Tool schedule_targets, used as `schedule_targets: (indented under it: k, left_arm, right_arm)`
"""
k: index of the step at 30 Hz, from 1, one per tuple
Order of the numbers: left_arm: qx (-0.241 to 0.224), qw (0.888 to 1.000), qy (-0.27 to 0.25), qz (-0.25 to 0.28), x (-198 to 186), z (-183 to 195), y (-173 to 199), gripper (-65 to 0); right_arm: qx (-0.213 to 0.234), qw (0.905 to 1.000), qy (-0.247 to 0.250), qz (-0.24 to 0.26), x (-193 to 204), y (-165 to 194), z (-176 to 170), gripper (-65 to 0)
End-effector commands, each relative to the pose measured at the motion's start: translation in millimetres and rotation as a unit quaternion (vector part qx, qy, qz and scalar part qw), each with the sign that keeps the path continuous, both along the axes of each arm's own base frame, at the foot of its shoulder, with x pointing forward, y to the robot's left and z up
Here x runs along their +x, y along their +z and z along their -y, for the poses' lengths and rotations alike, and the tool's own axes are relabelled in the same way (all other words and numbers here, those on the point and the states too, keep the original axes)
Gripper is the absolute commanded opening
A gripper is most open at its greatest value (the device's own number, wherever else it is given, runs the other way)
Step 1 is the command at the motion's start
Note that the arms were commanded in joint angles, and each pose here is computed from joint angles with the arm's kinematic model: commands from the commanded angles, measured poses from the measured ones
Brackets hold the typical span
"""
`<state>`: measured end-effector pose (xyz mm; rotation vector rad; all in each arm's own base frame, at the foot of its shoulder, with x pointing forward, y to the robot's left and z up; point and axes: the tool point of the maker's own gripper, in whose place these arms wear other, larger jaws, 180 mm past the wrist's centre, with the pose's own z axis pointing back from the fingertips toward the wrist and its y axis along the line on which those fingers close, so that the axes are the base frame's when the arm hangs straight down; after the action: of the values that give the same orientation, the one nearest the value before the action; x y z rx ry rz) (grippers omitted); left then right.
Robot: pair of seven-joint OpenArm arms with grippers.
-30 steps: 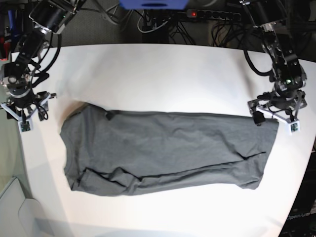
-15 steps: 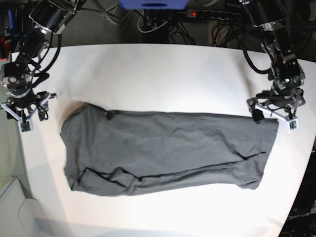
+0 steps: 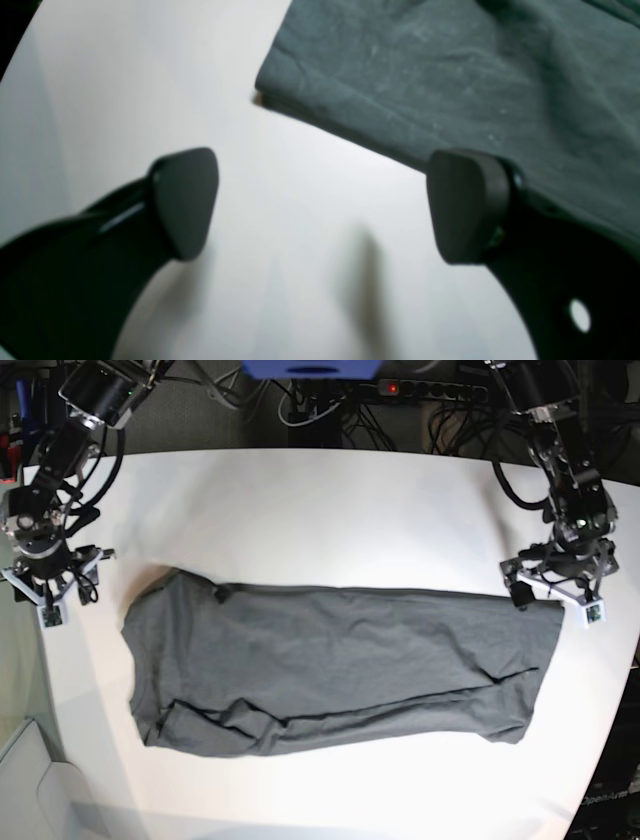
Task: Layout the t-shirt on the table in an organized manner, then fold the t-shirt properly
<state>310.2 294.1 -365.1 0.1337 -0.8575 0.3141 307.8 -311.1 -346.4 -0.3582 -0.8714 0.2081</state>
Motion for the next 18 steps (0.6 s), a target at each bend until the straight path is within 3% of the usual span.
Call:
schedule_targets:
  k: [1, 18]
  left_arm:
    - [0.011, 1.0, -0.001, 0.027, 10.0, -3.7, 16.7, 0.0]
    - [0.005, 1.0, -0.001, 0.029, 10.7, 0.4, 16.1, 0.0]
  right_arm:
    - [-0.008, 0.9996, 0.004, 0.028, 8.6, 16.3, 3.3, -27.3]
    - [-0.007, 0.9996, 0.004, 0.029, 9.8, 16.7, 2.7, -27.3]
